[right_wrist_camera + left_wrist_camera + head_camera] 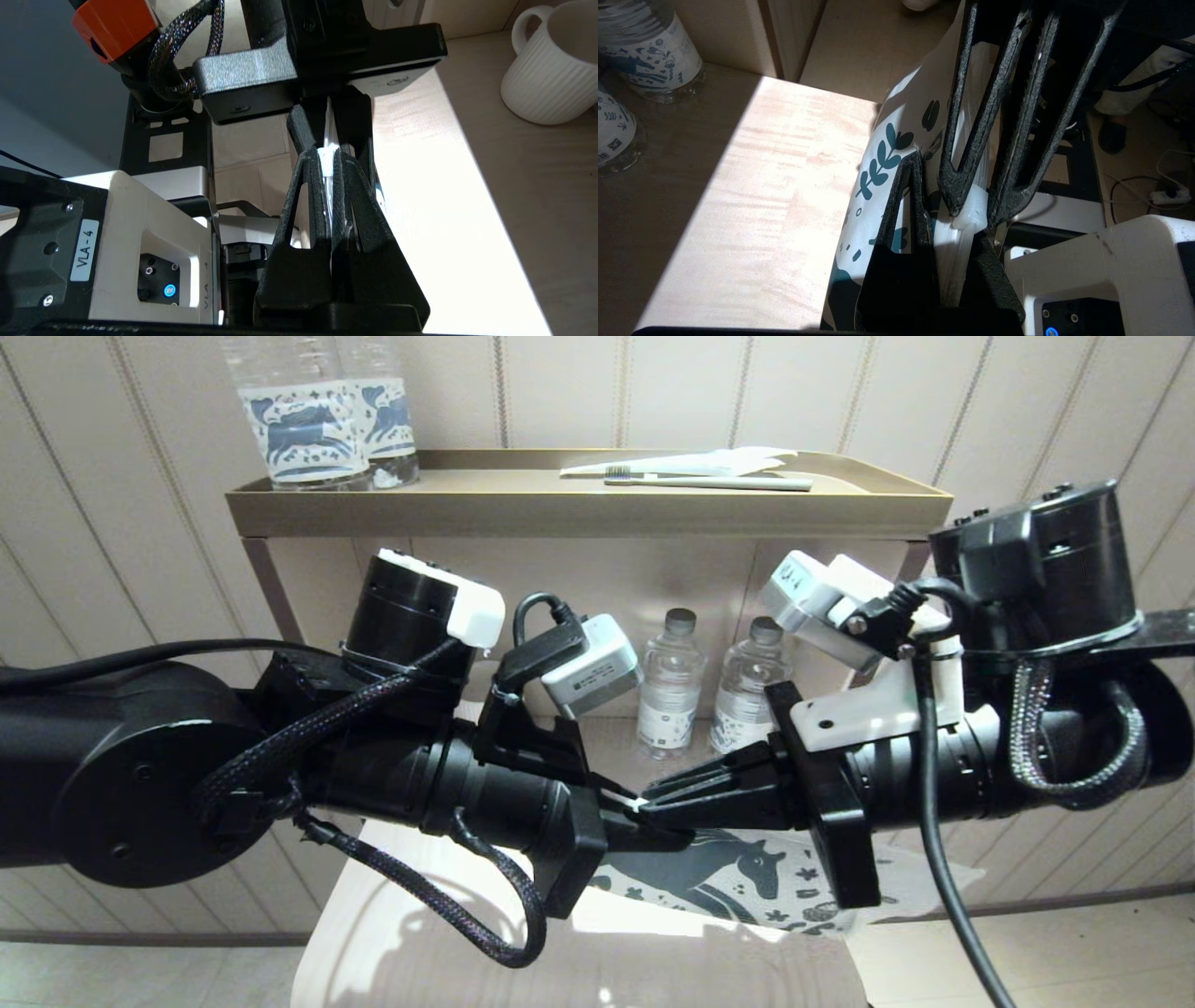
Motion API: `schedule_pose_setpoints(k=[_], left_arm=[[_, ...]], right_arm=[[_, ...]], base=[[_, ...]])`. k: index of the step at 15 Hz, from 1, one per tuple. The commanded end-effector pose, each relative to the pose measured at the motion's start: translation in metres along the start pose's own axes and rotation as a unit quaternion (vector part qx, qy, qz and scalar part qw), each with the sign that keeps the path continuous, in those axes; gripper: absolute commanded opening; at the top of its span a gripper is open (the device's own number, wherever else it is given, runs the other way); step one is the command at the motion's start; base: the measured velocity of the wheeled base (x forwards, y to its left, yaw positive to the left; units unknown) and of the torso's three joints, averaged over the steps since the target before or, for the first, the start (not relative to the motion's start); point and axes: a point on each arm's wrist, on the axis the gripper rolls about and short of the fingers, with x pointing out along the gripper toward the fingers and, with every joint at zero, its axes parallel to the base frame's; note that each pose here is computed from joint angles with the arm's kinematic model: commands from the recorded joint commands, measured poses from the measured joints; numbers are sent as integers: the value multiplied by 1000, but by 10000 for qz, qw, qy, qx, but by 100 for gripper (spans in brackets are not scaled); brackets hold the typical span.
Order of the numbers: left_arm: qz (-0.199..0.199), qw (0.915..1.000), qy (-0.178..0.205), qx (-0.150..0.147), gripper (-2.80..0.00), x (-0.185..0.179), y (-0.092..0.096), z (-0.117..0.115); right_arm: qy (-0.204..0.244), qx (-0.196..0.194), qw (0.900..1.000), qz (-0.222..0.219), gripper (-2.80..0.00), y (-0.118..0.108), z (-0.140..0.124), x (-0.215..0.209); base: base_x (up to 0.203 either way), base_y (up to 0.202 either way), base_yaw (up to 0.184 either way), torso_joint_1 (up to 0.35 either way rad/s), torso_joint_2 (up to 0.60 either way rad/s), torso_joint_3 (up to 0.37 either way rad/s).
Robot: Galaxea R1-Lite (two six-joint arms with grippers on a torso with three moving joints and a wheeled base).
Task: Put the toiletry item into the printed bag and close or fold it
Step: Close the strorage bag and place it on the desk
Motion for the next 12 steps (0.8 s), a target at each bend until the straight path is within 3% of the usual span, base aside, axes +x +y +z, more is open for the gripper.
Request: schedule_pose_setpoints(k=[1,12], left_arm=[[-22,10000,-2,4,-280,0,0,0],[-6,10000,22,-13,-280,0,1,-2]], right_arm=[[-34,-14,10000,-72,-280,0,0,-7],[53,138,9985,-526,-280,7,-28,-47]], base=[[0,0,0,0,0,0],[0,0,0,0,0,0]])
